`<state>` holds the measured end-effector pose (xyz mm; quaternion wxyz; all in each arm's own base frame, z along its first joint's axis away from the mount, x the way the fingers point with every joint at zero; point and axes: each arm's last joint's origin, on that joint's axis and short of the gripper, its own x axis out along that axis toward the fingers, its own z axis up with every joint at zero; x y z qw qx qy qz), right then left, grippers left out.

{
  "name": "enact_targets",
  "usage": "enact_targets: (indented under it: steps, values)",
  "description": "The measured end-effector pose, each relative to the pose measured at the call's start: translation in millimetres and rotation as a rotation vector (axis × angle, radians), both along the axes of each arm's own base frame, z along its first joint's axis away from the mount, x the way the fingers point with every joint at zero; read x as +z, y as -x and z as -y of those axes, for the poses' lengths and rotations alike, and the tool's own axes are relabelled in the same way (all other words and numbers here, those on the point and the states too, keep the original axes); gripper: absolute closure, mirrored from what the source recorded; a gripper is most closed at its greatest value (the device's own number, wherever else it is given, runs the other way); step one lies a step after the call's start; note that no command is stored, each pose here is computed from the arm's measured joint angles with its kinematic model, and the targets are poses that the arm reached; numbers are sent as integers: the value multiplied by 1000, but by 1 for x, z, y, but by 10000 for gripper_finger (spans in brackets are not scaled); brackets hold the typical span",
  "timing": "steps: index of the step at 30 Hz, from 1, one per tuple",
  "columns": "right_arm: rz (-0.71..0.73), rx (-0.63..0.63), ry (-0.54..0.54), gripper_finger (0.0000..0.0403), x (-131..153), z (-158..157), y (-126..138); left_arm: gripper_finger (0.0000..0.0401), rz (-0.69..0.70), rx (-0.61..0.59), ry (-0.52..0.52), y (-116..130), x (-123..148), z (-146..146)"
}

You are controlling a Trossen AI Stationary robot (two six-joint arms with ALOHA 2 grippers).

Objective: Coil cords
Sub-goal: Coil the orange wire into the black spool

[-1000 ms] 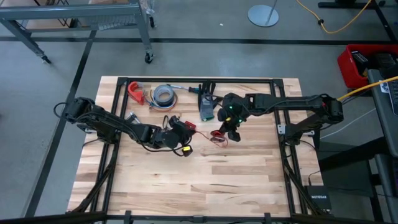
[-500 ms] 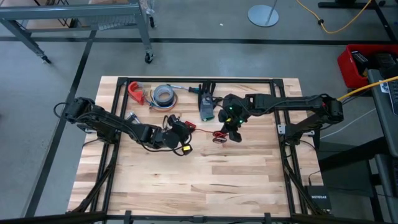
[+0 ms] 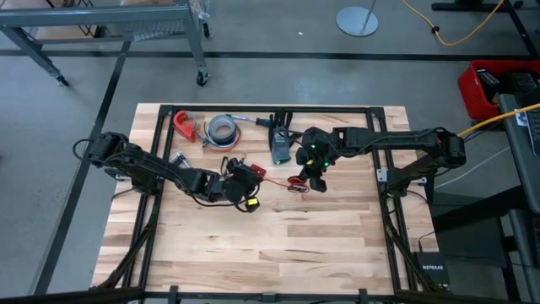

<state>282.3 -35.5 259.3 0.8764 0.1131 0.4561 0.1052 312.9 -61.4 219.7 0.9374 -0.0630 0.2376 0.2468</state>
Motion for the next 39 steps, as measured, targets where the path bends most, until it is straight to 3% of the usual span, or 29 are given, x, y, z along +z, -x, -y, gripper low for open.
enact_targets:
  steps: [15, 23, 39]
  values:
    - [-79, -10, 4, 400, -12, -1, 7, 401, 18, -6, -5, 7, 13, -2]
    - [-121, -63, 82, 400, -28, 1, 12, 401, 57, -9, 11, 8, 19, -2]
    - [180, -149, 64, 400, -22, 6, -17, 401, 293, -23, -2, -3, 43, -5]
